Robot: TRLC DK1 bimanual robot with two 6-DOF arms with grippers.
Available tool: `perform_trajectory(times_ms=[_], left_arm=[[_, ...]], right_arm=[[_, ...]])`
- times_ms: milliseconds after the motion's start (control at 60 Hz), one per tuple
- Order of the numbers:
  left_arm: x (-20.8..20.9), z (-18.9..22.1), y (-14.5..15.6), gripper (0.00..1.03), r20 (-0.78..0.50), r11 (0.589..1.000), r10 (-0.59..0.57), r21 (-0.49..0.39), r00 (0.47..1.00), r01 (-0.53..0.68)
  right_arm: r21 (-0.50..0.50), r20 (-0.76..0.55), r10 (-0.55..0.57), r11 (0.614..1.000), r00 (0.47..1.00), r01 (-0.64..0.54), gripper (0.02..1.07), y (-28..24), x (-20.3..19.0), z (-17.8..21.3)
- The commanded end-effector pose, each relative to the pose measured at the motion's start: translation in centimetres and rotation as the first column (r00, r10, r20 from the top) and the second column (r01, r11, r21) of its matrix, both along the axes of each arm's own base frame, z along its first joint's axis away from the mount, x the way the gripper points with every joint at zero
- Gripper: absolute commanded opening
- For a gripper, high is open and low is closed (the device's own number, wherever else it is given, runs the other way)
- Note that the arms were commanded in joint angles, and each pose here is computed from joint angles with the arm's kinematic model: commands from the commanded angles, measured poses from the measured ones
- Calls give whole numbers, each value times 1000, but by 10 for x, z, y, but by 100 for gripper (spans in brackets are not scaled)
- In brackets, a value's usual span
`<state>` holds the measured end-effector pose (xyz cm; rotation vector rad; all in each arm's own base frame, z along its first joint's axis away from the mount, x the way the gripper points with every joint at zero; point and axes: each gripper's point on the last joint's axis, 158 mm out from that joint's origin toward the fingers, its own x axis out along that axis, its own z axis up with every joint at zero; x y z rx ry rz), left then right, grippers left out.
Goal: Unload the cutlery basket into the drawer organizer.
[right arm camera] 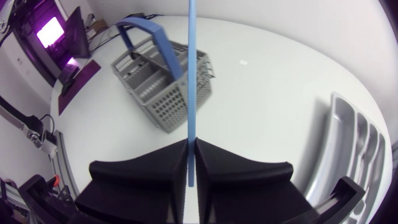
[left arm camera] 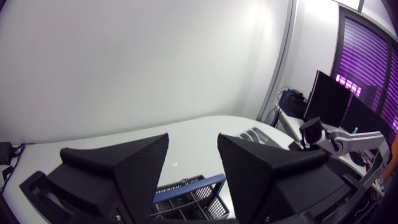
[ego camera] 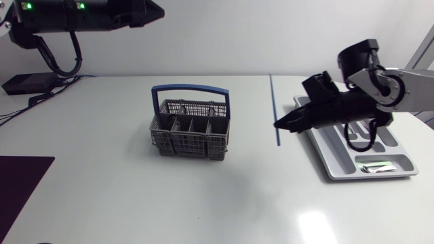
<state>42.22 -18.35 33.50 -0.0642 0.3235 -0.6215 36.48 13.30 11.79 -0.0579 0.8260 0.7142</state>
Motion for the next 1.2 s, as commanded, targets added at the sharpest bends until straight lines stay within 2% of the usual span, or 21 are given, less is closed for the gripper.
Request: perform_trajectory(times_ms=[0, 83, 250, 483, 667, 833, 933, 1117, 1183], left_arm=[[-6, -37, 7, 57, -36, 996, -17, 91, 999, 20], [-10, -63, 13, 57, -66, 989, -23, 143, 998, 33], [-23, -102, 19, 57, -111, 971, -51, 226, 993, 75], [-39, -139, 22, 57, -151, 943, -91, 304, 984, 134], [-49, -164, 24, 57, -170, 919, -121, 353, 978, 175], [-53, -180, 30, 57, -172, 909, -124, 375, 977, 182], [-53, -186, 31, 57, -169, 905, -128, 384, 977, 185], [-54, -198, 30, 57, -147, 894, -146, 404, 978, 194], [-52, -202, 29, 57, -126, 886, -160, 419, 979, 198]], right_arm=[[-53, -30, -75, 996, 997, 74, 8, -41, 3, -20], [-121, -34, -186, 976, 982, 180, 8, -88, 15, -34], [-188, -72, -322, 934, 944, 304, 8, -149, 25, -57], [-258, -106, -417, 888, 903, 380, 8, -186, 29, -77], [-288, -147, -453, 870, 880, 400, 9, -200, 33, -97], [-303, -162, -468, 861, 869, 408, 21, -206, 35, -110], [-313, -163, -475, 856, 865, 411, 33, -208, 36, -115], [-312, -156, -471, 857, 868, 409, 73, -205, 32, -111], [-312, -149, -468, 858, 871, 408, 83, -203, 31, -108]])
